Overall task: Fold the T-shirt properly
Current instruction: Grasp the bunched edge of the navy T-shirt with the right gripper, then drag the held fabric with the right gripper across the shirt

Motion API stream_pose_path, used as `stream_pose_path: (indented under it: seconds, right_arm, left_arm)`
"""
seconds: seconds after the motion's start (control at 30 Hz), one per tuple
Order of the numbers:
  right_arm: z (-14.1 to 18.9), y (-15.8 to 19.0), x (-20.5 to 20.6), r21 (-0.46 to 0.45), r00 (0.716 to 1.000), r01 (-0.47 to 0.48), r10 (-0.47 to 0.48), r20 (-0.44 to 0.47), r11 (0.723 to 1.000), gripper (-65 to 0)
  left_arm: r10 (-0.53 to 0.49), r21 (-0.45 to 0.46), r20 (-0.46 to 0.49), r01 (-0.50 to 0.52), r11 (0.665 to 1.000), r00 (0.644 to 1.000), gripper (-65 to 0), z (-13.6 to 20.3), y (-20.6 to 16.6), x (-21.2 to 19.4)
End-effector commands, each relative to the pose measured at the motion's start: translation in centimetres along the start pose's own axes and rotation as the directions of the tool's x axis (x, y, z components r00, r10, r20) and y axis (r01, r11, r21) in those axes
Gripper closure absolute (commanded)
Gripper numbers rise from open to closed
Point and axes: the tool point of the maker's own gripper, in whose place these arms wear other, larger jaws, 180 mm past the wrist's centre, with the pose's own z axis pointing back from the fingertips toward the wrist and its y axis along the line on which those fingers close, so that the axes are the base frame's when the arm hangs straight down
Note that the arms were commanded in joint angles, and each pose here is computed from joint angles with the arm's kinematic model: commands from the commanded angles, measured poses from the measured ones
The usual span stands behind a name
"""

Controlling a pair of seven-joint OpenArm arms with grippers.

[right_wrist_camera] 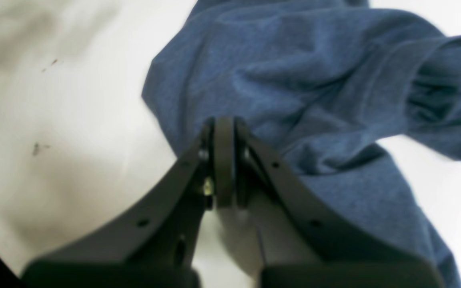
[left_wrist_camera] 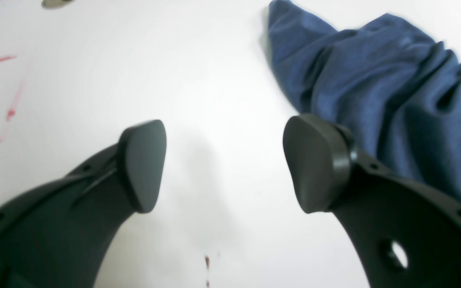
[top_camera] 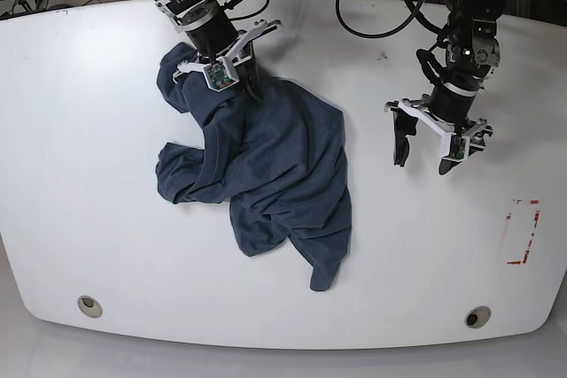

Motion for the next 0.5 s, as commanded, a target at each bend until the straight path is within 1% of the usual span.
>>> stream_pose_path:
  seconds: [0.0,0.13,0.27,0.33,0.4,0.47]
  right_arm:
    - [-0.1,1.1,2.5,0.034,0.996,-0.005,0.002,0.088,0.999,0.0]
    - [-0.1,1.2,2.9,0.038,0.995,-0.009,0.005,0.098,0.999,0.0]
    - [-0.2,1.3,3.8,0.041,0.993,-0.016,0.011,0.121,0.999,0.0]
    - [-0.2,1.3,4.4,0.041,0.99,-0.02,0.014,0.138,0.999,0.0]
    - [-0.7,1.6,5.4,0.057,0.986,-0.036,0.026,0.165,0.998,0.0]
    - [-0.8,1.7,5.8,0.059,0.984,-0.043,0.032,0.175,0.997,0.0]
  left_arm:
    - [-0.025,-0.037,0.004,0.025,0.999,1.0,-47.2,-0.8,-1.3,1.1]
    - [-0.034,-0.058,0.0,0.034,0.998,0.999,-47.1,-1.2,-2.1,1.2]
    - [-0.047,-0.079,0.015,0.048,0.996,0.999,-47.0,-1.6,-2.9,1.8]
    - [-0.054,-0.092,0.029,0.057,0.994,0.998,-46.9,-1.8,-3.4,2.2]
    - [-0.082,-0.116,0.052,0.088,0.989,0.995,-48.2,-1.8,-4.0,2.8]
    - [-0.089,-0.12,0.068,0.097,0.988,0.994,-48.4,-1.8,-4.1,3.3]
